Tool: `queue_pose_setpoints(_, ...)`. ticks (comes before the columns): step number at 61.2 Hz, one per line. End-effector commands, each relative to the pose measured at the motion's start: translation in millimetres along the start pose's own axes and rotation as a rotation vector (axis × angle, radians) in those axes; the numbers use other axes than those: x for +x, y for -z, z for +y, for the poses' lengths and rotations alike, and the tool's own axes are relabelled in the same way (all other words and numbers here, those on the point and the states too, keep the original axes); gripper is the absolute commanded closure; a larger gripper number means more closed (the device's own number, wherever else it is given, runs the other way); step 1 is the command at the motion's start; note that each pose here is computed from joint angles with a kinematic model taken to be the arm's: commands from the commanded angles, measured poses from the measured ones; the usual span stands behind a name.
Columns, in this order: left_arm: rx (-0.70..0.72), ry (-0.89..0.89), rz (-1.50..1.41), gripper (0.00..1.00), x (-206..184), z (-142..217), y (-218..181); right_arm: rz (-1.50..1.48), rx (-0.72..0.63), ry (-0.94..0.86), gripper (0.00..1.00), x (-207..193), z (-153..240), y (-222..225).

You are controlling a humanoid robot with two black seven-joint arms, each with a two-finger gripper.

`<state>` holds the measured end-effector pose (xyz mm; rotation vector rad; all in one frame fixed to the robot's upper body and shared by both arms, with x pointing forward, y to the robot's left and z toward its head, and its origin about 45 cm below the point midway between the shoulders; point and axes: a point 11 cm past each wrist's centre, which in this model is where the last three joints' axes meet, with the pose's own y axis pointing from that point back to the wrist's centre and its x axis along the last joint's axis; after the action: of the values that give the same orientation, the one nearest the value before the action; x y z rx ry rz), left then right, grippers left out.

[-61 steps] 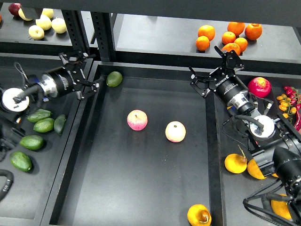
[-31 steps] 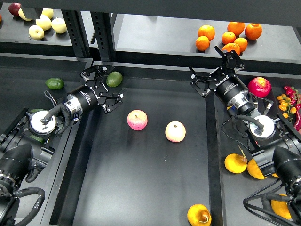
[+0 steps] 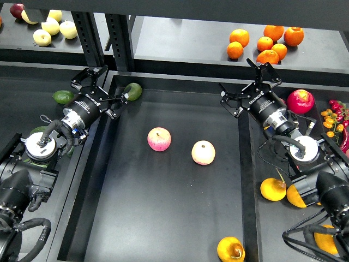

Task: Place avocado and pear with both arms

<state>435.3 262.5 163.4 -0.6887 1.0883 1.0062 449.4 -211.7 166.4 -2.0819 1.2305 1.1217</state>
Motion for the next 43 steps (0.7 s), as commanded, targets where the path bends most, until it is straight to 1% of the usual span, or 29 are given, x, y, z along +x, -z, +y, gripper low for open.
queue_pose_setpoints(1,-0.044,0.005,0.018,0.01,-0.1,0.4,-5.0,0.005,-0.012,-0.002,0.00,0.5,0.1,-1.6)
queue_pose_setpoints(19,-0.199,-0.002,0.024,0.01,3.0,5.1,-22.1,0.022,-0.040,0.001,0.00,-0.8,-0.6,-5.4)
queue_pose_setpoints(26,-0.207,-0.010,0.027,0.01,7.2,8.7,-21.0,0.028,-0.052,0.003,0.00,-1.4,-0.9,-7.9)
queue_pose_setpoints(35,-0.205,-0.021,0.028,0.00,11.4,11.2,-19.1,0.051,-0.145,0.015,0.00,-6.0,-2.9,-21.7)
queue_pose_setpoints(43,-0.205,-0.022,0.030,0.00,12.0,11.7,-19.0,0.087,-0.262,0.042,0.01,-16.9,-7.6,-34.9)
